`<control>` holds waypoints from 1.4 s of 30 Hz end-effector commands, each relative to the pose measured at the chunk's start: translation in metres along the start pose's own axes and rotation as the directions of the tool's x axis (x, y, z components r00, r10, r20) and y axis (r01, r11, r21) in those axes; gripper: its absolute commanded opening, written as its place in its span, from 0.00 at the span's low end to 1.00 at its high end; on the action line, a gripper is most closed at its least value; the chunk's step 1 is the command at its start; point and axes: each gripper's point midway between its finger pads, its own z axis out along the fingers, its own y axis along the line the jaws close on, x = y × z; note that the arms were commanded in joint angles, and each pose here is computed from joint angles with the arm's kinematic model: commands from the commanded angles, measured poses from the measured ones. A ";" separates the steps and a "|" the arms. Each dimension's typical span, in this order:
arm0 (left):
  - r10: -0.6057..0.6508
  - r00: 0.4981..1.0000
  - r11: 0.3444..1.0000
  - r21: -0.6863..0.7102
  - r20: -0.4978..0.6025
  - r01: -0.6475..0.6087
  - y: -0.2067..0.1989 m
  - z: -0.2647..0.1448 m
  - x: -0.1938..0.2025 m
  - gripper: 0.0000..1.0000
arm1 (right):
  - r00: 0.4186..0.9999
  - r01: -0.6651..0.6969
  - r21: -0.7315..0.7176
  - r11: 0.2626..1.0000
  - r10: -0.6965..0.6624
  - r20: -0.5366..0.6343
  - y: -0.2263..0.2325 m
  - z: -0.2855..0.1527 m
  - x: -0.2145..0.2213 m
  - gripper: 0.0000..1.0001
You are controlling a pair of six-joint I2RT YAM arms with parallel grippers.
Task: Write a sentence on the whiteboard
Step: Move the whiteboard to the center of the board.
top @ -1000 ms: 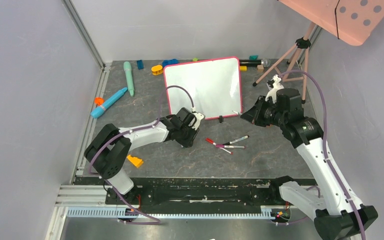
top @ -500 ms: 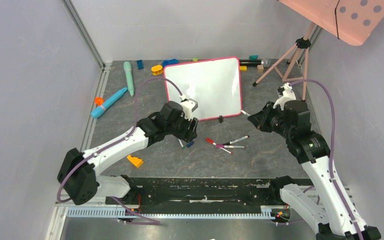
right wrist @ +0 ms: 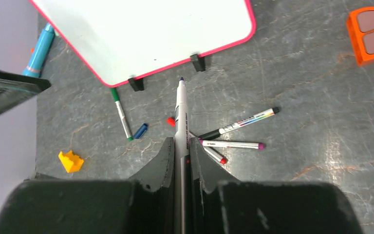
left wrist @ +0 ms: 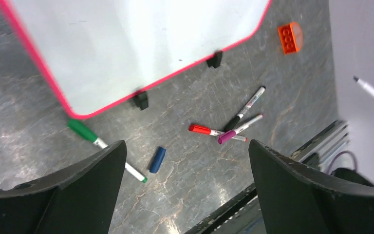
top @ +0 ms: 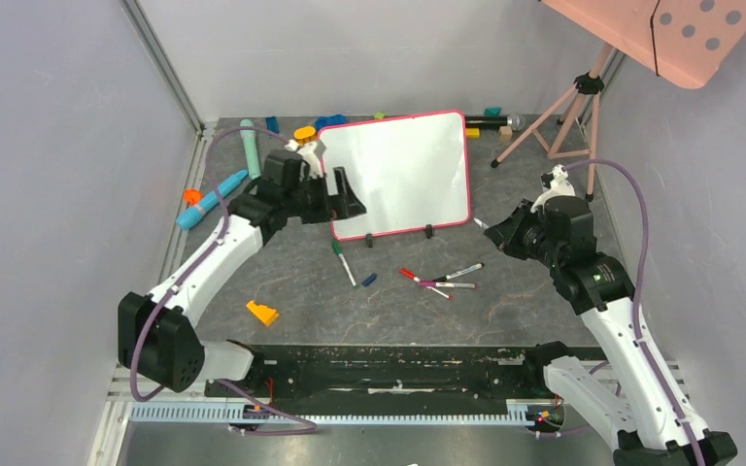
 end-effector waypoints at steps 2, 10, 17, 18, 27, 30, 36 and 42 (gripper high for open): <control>-0.239 0.966 0.963 0.099 -0.102 0.249 0.008 -0.022 -0.008 0.98 | 1.000 -0.018 0.079 0.997 0.019 -0.003 -0.010 -0.008 -0.003 0.00; -0.081 0.994 0.989 0.121 -0.078 0.090 0.009 -0.050 -0.006 1.00 | 0.994 0.045 0.169 0.985 -0.026 -0.109 -0.030 -0.004 0.015 0.00; 0.089 0.990 0.995 0.027 0.106 -0.092 0.030 -0.052 -0.037 1.00 | 0.991 0.065 0.131 0.989 -0.048 -0.125 -0.024 0.002 0.015 0.00; 0.129 0.978 0.991 0.014 0.166 -0.133 0.031 -0.055 -0.047 1.00 | 0.991 0.064 0.122 0.990 -0.048 -0.128 -0.022 0.003 0.015 0.00; 0.203 0.938 0.978 -0.024 0.281 -0.205 0.049 -0.040 -0.090 1.00 | 0.990 0.102 0.079 0.992 -0.093 -0.108 -0.008 0.009 -0.004 0.00; 0.162 0.944 0.980 0.065 0.287 -0.188 0.050 -0.035 -0.100 0.96 | 0.988 0.132 0.074 0.988 -0.125 -0.096 -0.003 0.011 -0.015 0.00; 0.114 0.960 0.973 0.167 0.254 -0.160 0.069 -0.021 -0.104 1.00 | 0.987 0.151 0.047 0.987 -0.147 -0.070 0.007 0.017 -0.029 0.00; 0.172 0.942 0.976 0.078 0.289 -0.202 0.098 -0.018 -0.101 1.00 | 0.987 0.150 0.023 0.988 -0.149 -0.058 0.013 0.026 -0.034 0.00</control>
